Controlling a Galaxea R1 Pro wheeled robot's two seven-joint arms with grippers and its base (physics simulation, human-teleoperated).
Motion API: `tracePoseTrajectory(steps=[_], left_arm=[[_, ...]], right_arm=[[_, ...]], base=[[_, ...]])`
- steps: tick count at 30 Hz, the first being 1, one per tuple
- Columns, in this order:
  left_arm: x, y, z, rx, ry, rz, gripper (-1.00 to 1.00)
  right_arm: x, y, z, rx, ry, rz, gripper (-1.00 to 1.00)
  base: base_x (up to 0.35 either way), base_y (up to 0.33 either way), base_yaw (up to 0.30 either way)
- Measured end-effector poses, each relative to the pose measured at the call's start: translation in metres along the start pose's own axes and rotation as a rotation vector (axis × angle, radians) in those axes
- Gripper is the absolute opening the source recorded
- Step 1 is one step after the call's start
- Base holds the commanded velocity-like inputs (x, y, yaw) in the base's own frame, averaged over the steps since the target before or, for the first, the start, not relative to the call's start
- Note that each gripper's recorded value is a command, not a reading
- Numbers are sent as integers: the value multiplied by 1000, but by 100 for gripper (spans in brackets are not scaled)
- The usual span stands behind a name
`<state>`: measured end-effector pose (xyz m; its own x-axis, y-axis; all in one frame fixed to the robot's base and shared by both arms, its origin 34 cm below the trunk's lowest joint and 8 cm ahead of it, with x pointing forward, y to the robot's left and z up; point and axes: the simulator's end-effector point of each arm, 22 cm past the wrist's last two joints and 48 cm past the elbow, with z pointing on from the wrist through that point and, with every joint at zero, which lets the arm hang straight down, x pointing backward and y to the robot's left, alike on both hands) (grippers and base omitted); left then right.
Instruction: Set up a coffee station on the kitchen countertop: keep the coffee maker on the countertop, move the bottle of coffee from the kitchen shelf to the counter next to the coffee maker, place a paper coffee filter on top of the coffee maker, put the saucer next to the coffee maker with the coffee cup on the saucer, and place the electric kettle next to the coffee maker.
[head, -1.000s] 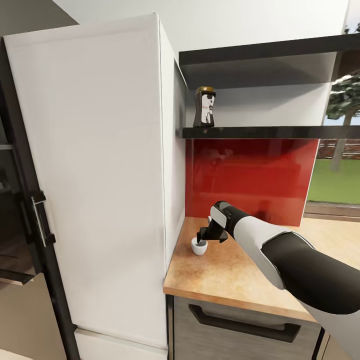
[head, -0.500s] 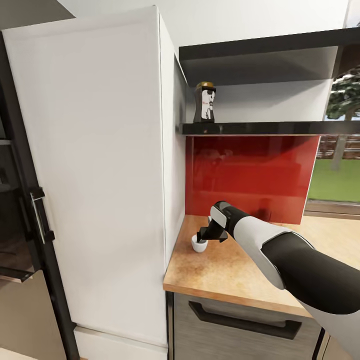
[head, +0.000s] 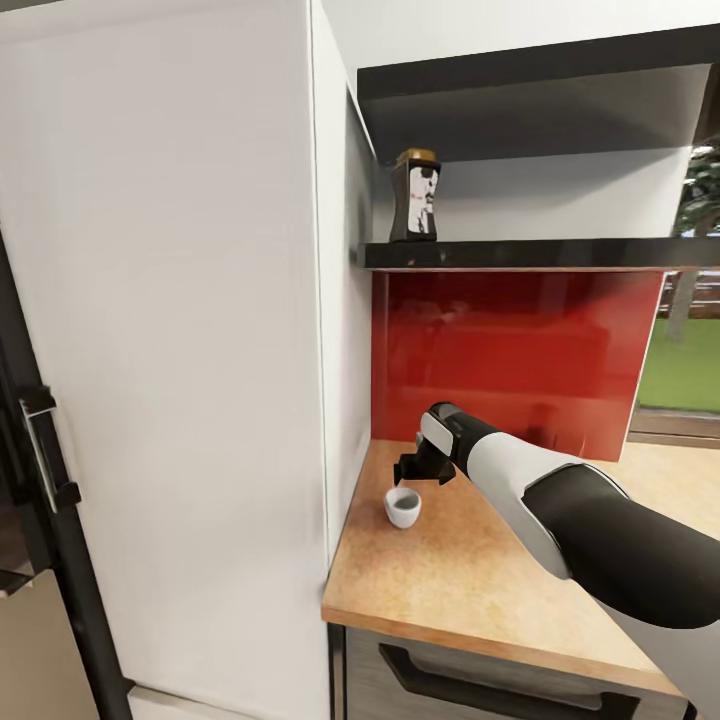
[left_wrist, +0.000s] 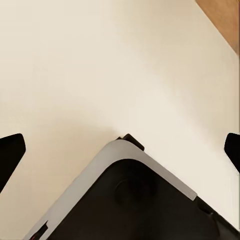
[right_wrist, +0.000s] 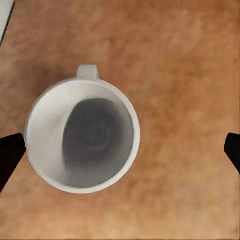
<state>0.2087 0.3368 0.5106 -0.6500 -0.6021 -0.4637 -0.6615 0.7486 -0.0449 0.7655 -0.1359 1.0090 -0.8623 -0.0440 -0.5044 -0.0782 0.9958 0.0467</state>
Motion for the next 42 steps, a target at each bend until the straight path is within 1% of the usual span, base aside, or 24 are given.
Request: tracePoseTrajectory(steps=[17,25,42], left_arm=[[0,0,0,-1,0,-3,100],[6,-1,11,0,0,-3,100],[19,1,35,0,-1,-3,100]], right_arm=[[5,-4,4,9,10,5,100],[15,-6,16,9,23,8,100],[29,-9,40,16,20,4,100]], base=[[6,0,0],[0,0,0],[0,0,0]])
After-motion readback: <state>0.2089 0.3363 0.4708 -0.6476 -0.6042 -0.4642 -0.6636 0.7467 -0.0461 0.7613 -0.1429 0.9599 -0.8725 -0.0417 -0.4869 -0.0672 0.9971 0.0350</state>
